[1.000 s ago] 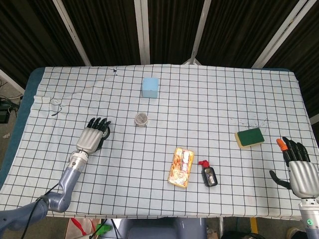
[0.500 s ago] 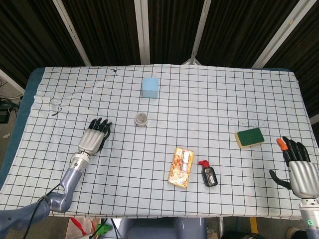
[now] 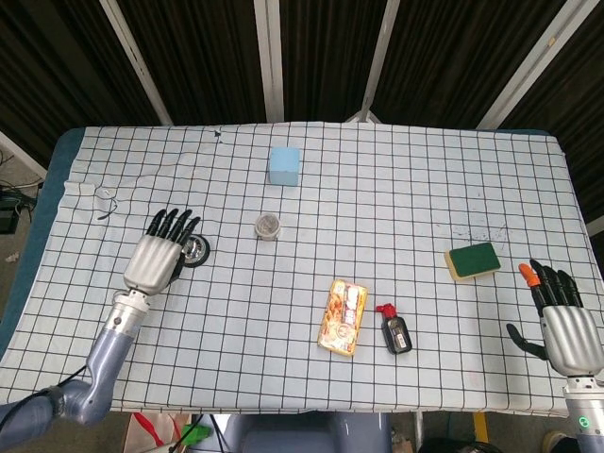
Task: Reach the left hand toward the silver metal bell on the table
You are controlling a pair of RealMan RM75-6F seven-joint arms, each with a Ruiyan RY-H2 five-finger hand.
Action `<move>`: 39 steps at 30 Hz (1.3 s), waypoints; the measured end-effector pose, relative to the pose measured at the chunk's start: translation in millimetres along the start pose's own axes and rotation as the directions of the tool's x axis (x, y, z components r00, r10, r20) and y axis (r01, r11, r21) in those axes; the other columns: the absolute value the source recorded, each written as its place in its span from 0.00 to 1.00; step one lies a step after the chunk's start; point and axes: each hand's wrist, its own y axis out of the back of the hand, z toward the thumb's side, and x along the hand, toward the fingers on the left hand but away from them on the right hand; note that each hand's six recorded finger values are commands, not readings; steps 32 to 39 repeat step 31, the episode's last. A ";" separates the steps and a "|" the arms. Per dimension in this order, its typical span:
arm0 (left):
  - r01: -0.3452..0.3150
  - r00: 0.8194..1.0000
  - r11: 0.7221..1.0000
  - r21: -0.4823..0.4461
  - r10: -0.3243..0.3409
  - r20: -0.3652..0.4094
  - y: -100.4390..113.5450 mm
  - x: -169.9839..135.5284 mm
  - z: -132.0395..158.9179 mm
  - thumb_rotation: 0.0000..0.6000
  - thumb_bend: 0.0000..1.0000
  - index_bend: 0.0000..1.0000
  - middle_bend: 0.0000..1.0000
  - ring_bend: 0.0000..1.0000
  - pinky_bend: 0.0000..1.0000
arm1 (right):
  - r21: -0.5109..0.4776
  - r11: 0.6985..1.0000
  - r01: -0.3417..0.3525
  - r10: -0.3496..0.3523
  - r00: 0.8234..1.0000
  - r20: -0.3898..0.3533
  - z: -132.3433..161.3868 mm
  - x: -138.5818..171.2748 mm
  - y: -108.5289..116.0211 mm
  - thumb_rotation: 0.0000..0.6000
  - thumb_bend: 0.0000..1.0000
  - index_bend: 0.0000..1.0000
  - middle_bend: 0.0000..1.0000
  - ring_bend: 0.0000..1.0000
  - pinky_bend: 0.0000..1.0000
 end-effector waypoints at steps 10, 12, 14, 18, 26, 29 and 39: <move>-0.027 0.964 0.999 -0.025 0.019 -0.264 26.0 -131.7 -75.5 1.00 0.83 0.05 0.03 0.00 0.01 | 0.000 1.000 -0.006 0.006 1.000 -0.019 6.5 1.8 -1.4 1.00 0.30 0.07 0.00 0.02 0.00; -0.021 0.954 0.999 -0.038 0.009 -0.300 28.0 -152.2 -85.3 1.00 0.83 0.05 0.03 0.00 0.01 | 0.002 1.000 -0.007 0.007 1.000 -0.022 7.8 2.1 -1.8 1.00 0.30 0.07 0.00 0.02 0.00; -0.025 0.946 0.997 -0.069 0.001 -0.325 28.1 -163.7 -90.6 1.00 0.83 0.05 0.03 0.00 0.01 | 0.004 1.000 -0.009 0.009 1.000 -0.023 8.6 2.4 -2.3 1.00 0.31 0.07 0.00 0.02 0.00; -0.015 0.928 0.993 -0.115 -0.029 -0.372 23.7 -180.2 -102.1 1.00 0.83 0.05 0.03 0.00 0.01 | 0.008 1.000 -0.015 0.015 1.000 -0.024 9.5 2.4 -3.8 1.00 0.31 0.07 0.00 0.02 0.00; -0.048 0.951 0.993 -0.109 0.012 -0.309 26.7 -174.8 -102.9 1.00 0.83 0.05 0.04 0.00 0.01 | 0.007 1.000 -0.012 0.012 1.000 -0.025 9.7 1.6 -3.6 1.00 0.31 0.07 0.00 0.02 0.00; -0.065 0.960 0.993 -0.100 0.035 -0.277 27.5 -171.5 -101.4 1.00 0.83 0.05 0.04 0.00 0.01 | 0.005 1.000 -0.011 0.011 1.000 -0.026 10.0 0.1 -3.7 1.00 0.31 0.07 0.00 0.02 0.00; -0.077 0.964 0.992 -0.099 0.049 -0.262 27.3 -170.1 -101.8 1.00 0.83 0.05 0.04 0.00 0.01 | 0.008 1.000 -0.012 0.012 1.000 -0.025 9.2 -0.7 -4.3 1.00 0.31 0.07 0.00 0.02 0.00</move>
